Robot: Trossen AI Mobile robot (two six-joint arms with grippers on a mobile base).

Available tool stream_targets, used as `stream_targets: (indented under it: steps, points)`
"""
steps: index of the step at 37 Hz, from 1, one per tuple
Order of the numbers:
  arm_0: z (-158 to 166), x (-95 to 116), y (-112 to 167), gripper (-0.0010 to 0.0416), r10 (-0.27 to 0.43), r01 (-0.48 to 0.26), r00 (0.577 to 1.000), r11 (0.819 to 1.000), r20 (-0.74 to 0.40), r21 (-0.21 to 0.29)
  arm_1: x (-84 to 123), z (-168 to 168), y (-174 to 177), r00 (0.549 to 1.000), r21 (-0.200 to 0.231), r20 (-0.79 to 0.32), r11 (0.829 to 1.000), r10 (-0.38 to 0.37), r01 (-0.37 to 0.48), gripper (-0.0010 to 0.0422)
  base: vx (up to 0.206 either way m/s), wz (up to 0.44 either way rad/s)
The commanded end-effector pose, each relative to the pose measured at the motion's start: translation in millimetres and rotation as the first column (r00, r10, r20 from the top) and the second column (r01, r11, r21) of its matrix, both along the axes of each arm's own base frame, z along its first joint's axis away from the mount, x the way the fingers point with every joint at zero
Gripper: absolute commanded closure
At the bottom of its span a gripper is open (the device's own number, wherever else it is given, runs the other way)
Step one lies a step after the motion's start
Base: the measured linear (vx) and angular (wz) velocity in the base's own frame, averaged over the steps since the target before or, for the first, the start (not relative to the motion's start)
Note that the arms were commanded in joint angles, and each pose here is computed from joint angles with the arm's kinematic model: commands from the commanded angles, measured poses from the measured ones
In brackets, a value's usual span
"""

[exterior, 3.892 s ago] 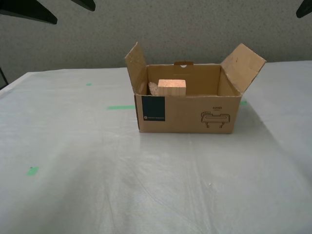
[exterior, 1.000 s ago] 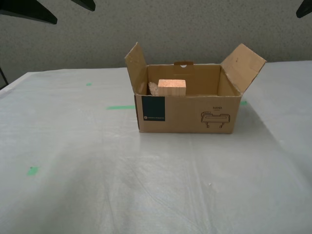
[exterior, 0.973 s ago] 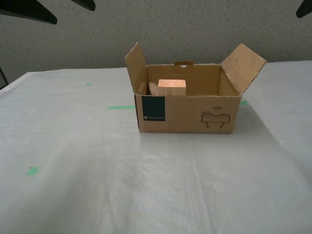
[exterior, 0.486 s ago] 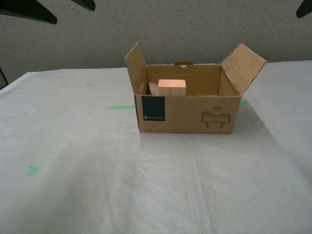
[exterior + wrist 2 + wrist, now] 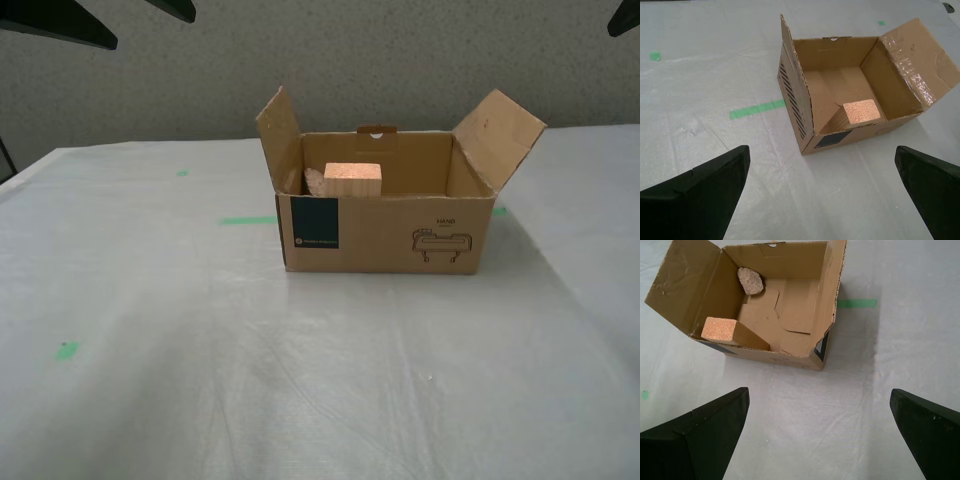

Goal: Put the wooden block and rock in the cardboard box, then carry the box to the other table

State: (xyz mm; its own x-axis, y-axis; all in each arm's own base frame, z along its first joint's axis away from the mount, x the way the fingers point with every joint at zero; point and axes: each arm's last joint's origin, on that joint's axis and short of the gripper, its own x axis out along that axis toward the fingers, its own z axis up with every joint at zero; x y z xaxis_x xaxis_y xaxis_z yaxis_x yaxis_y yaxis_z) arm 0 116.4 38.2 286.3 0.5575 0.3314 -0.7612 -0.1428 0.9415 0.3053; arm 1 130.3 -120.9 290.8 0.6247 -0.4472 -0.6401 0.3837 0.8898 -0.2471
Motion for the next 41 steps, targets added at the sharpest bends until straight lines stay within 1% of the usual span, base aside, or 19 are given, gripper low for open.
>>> stream_targets:
  steps: [1, 41]
  points:
    - [0.2, 0.1, -0.2, 0.0012, -0.006, 0.006, 1.0, 1.0, 0.0, -0.001, 0.0, 0.6, 0.0, 1.0, -0.003, 0.002, 1.0, 0.003, -0.003, 0.0014, 0.0, 0.0]
    - [0.2, 0.0, -0.2, 0.0012, -0.006, 0.006, 1.0, 1.0, 0.0, -0.001, 0.0, 0.6, 0.0, 1.0, -0.003, 0.002, 1.0, 0.003, -0.003, 0.0014, 0.0, 0.0]
